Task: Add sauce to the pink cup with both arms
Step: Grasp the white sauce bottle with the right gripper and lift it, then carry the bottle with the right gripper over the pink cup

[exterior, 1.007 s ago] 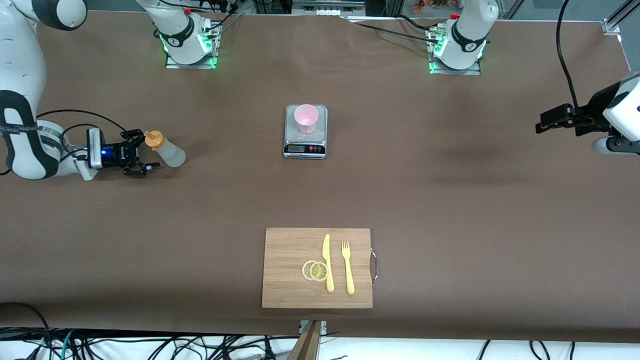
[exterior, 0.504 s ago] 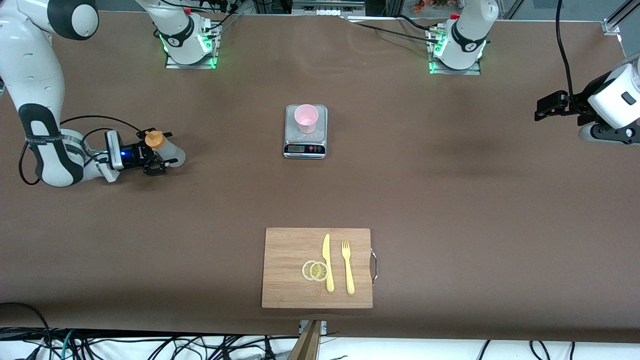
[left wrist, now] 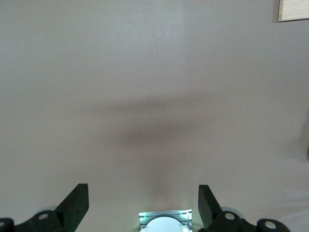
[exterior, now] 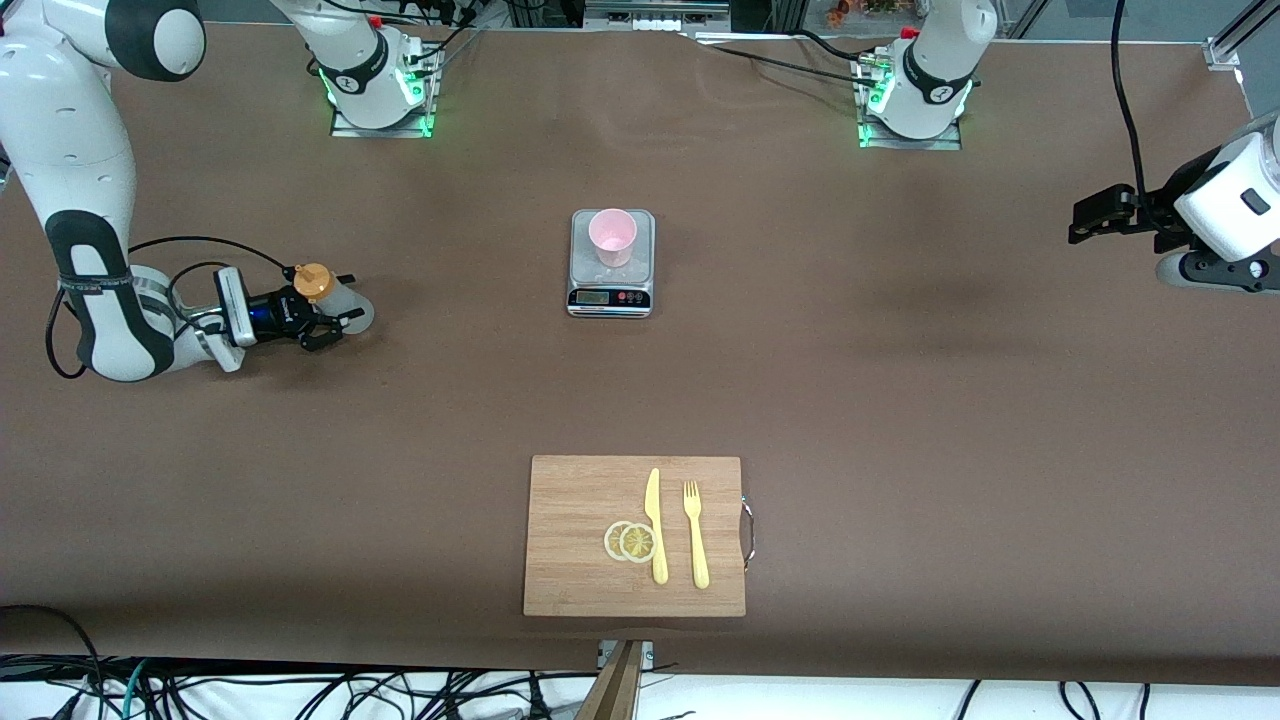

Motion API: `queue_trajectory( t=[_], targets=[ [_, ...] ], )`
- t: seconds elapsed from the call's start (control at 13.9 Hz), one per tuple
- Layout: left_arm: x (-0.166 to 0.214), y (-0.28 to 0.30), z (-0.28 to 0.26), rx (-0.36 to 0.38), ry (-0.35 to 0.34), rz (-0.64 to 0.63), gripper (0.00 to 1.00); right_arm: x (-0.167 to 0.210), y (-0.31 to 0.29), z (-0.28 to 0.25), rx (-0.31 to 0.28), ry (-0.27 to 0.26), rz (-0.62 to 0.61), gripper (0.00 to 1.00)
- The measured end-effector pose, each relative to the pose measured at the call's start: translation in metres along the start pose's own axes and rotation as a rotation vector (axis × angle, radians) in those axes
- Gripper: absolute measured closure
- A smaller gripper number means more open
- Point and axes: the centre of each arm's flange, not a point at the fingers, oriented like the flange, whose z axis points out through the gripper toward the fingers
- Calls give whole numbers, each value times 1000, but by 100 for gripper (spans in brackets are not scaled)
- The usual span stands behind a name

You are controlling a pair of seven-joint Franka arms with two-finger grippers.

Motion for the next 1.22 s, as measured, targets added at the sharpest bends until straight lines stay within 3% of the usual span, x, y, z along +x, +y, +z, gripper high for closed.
queue_trajectory(
  t=[0.29,0.43,0.58,0.86,1.22],
  targets=[
    [2,1,2,0,-3,3,0,31,36,8,51,-70,113,59],
    [2,4,0,1,1,8,0,64,57,16,96,-147,174,63],
    [2,5,-2,2,5,9,0,114,79,24,162,-295,221,70],
    [2,5,-1,2,4,9,0,205,111,59,255,-657,278,70],
    [2,5,-1,2,4,9,0,265,133,168,317,-1038,358,70]
  ],
)
